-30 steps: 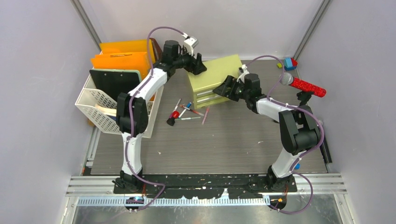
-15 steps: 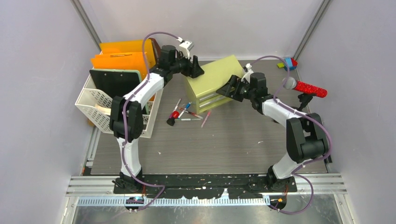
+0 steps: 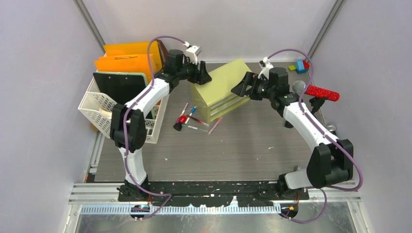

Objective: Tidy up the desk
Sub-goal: Move the storage box to the center of the board.

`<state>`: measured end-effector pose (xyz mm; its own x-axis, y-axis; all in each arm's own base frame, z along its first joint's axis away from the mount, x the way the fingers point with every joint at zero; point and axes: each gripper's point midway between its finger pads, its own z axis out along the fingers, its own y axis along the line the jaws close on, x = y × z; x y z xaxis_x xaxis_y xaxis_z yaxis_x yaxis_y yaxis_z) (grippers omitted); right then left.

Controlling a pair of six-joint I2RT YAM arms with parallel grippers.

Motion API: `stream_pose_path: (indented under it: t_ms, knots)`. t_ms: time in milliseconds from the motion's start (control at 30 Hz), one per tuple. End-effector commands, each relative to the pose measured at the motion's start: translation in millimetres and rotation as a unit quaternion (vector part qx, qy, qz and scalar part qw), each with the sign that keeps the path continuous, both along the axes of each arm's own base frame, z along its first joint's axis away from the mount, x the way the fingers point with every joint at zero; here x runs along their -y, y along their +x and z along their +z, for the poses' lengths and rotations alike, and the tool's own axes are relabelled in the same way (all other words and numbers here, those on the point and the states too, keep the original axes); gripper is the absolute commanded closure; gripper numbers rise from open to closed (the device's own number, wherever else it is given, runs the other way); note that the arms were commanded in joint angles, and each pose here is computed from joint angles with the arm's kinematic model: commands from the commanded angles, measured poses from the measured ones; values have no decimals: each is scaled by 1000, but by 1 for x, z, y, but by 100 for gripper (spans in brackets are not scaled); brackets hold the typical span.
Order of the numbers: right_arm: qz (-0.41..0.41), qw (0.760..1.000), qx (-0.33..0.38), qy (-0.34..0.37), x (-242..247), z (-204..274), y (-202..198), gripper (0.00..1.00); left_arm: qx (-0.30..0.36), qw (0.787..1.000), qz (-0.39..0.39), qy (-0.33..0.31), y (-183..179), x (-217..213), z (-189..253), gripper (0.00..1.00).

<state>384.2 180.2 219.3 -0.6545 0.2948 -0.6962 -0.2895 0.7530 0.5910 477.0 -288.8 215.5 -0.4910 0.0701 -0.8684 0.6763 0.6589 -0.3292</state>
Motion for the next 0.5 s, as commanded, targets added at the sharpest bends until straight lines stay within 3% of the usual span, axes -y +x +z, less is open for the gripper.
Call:
stream_pose_path:
  t_ms: [0,233,467]
  knots:
    - [-9,999,23,-21,11,24,-10,10,-150,987,-21,53,-61,0,-65,39]
    - [-26,998,22,48,5,12,-25,11,-146,987,-15,71,-66,-5,-70,39]
    - [-59,989,25,132,-3,-1,-9,14,-145,986,-9,85,-65,-10,-75,39]
